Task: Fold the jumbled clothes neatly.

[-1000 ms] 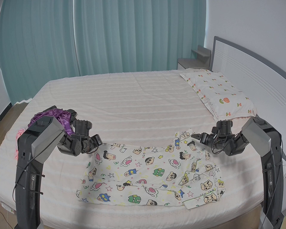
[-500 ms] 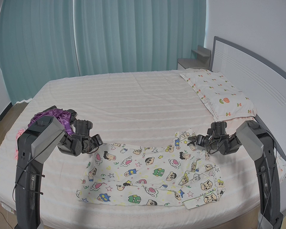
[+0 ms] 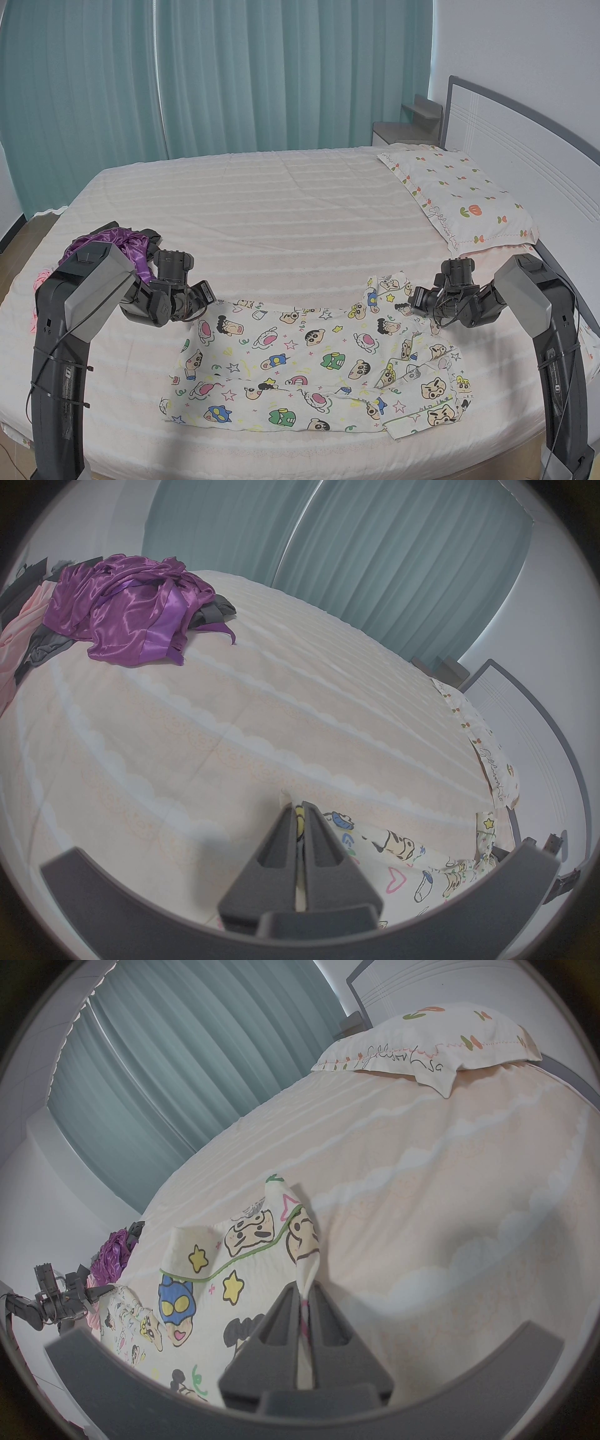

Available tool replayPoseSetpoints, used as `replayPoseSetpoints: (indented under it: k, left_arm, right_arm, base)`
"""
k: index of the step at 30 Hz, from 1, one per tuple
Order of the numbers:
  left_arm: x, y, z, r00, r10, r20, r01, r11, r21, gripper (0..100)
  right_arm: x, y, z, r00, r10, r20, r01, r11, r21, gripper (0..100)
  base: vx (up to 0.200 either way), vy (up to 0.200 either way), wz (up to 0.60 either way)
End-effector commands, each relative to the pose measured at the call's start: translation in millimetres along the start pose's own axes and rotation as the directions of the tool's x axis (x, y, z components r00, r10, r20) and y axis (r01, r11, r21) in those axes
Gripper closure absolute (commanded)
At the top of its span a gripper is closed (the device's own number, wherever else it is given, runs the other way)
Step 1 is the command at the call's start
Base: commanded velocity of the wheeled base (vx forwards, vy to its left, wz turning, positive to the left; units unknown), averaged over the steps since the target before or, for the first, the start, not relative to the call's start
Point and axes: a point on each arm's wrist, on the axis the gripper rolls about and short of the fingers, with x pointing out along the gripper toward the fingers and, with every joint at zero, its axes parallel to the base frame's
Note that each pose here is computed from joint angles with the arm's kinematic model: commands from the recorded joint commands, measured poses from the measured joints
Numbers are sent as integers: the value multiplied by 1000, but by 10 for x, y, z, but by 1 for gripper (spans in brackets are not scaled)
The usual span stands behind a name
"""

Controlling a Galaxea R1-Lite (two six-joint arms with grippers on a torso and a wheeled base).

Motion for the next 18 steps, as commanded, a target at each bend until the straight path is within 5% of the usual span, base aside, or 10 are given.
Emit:
replayPoseSetpoints:
  k: [1, 8, 18]
  left_arm:
    - [-81, -26, 43, 1000, -4, 8, 4, 1000, 0, 100]
    - [-200, -60, 108, 1000, 0, 27, 0, 1000, 5, 100]
    - [-250, -76, 156, 997, 39, 60, -39, 999, 5, 100]
  right_arm:
    - [-183, 72, 120, 999, 33, 25, -32, 999, -6, 100]
    - [-392, 109, 109, 987, 158, 37, -157, 987, -24, 100]
    - [-518, 40, 109, 977, 208, 40, -207, 978, -25, 100]
  base:
    - [0, 0, 0]
    - [0, 0, 0]
    - [0, 0, 0]
